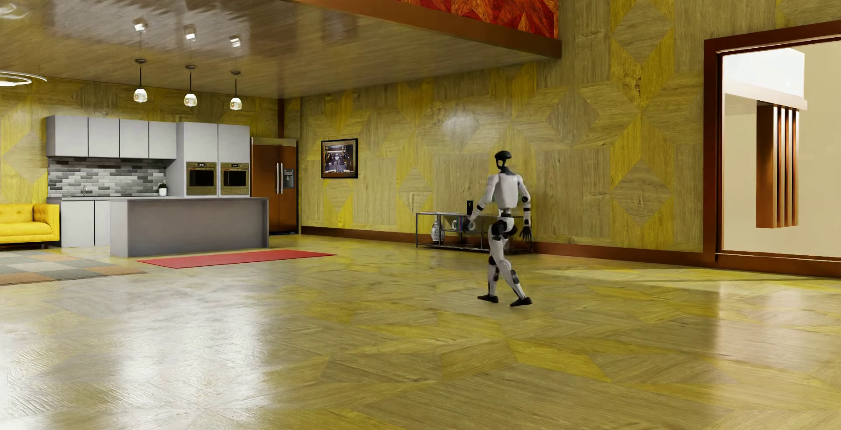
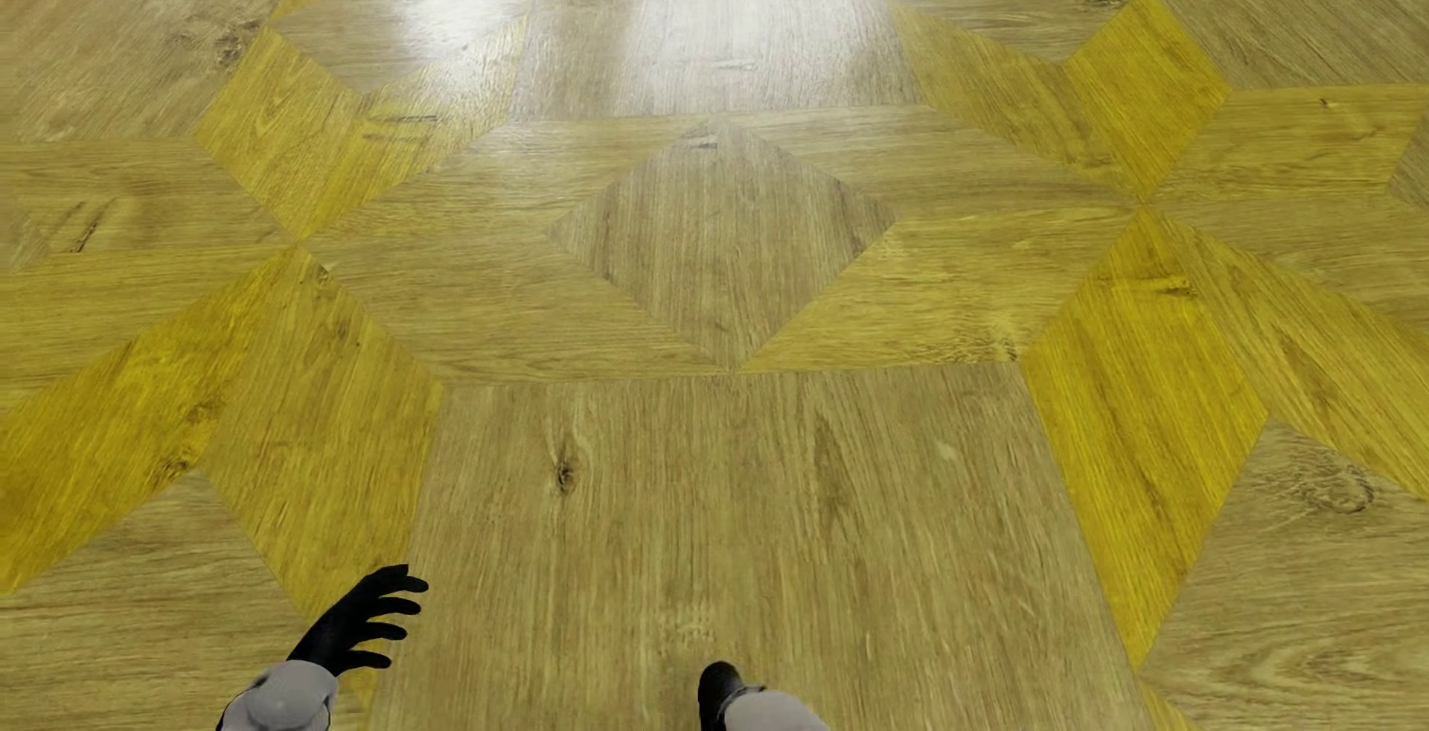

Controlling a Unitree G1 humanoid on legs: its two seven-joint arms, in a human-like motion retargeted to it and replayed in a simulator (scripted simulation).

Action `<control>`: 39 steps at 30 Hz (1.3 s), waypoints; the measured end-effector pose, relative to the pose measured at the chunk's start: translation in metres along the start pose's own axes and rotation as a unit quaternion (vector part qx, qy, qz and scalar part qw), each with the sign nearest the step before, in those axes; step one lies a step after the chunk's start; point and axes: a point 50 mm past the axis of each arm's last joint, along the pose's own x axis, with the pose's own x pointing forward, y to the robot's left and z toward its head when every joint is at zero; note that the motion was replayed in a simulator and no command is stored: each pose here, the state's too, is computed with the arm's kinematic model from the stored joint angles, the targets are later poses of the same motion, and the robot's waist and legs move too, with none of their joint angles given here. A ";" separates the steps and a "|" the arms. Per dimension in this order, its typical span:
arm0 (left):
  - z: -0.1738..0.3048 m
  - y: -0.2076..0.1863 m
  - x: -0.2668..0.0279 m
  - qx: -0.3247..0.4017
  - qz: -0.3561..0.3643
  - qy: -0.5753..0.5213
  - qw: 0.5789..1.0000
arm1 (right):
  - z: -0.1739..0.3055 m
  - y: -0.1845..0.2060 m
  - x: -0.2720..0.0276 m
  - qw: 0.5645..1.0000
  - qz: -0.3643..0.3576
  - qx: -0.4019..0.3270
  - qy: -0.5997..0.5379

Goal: Advance

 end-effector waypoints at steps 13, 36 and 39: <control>-0.195 -0.091 -0.135 0.056 -0.163 0.365 0.915 | 0.129 -0.123 -0.025 0.964 -0.157 0.028 -0.213; -0.088 0.018 -0.033 -0.005 0.028 0.154 0.988 | -0.086 0.006 -0.025 0.991 -0.002 0.028 0.129; -0.064 0.035 -0.026 0.004 0.046 0.108 0.993 | -0.080 0.021 -0.025 0.993 0.007 0.059 0.105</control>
